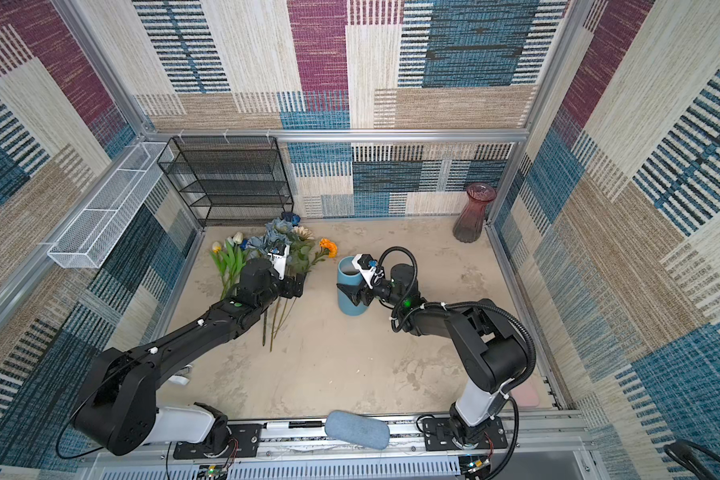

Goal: Arrange the flowers into the vase
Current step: 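Grasp the light-blue vase with the right gripper while the left gripper reaches toward the flowers, then set the light-blue vase down nearer the flowers and open the right gripper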

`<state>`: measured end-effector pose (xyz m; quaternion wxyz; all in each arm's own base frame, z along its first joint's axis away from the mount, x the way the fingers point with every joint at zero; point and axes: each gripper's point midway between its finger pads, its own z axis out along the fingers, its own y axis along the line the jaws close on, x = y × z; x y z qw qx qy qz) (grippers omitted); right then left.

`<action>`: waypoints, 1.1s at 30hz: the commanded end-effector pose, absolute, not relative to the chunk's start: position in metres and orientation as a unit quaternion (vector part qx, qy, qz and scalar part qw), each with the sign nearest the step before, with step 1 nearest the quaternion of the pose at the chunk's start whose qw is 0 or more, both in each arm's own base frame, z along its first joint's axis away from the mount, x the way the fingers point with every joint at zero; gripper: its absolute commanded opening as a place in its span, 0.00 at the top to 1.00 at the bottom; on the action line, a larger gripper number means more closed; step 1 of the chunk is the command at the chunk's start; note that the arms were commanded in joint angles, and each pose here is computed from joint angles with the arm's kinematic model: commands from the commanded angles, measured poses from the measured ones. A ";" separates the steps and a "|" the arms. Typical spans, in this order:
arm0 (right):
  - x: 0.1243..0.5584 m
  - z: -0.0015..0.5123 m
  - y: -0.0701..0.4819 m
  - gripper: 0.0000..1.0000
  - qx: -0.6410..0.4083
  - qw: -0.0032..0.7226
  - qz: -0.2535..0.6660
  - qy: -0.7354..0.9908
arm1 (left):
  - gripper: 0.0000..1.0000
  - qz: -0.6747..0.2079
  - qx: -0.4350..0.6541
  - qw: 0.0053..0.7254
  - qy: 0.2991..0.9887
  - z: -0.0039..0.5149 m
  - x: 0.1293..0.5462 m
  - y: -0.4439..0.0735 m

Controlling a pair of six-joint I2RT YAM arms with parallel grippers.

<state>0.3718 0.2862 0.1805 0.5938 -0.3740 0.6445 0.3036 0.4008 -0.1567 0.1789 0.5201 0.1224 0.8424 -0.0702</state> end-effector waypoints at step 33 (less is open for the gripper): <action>0.328 0.347 0.226 0.00 -0.270 0.747 0.258 0.551 | 0.17 0.014 0.045 0.289 0.956 0.116 0.412 -0.067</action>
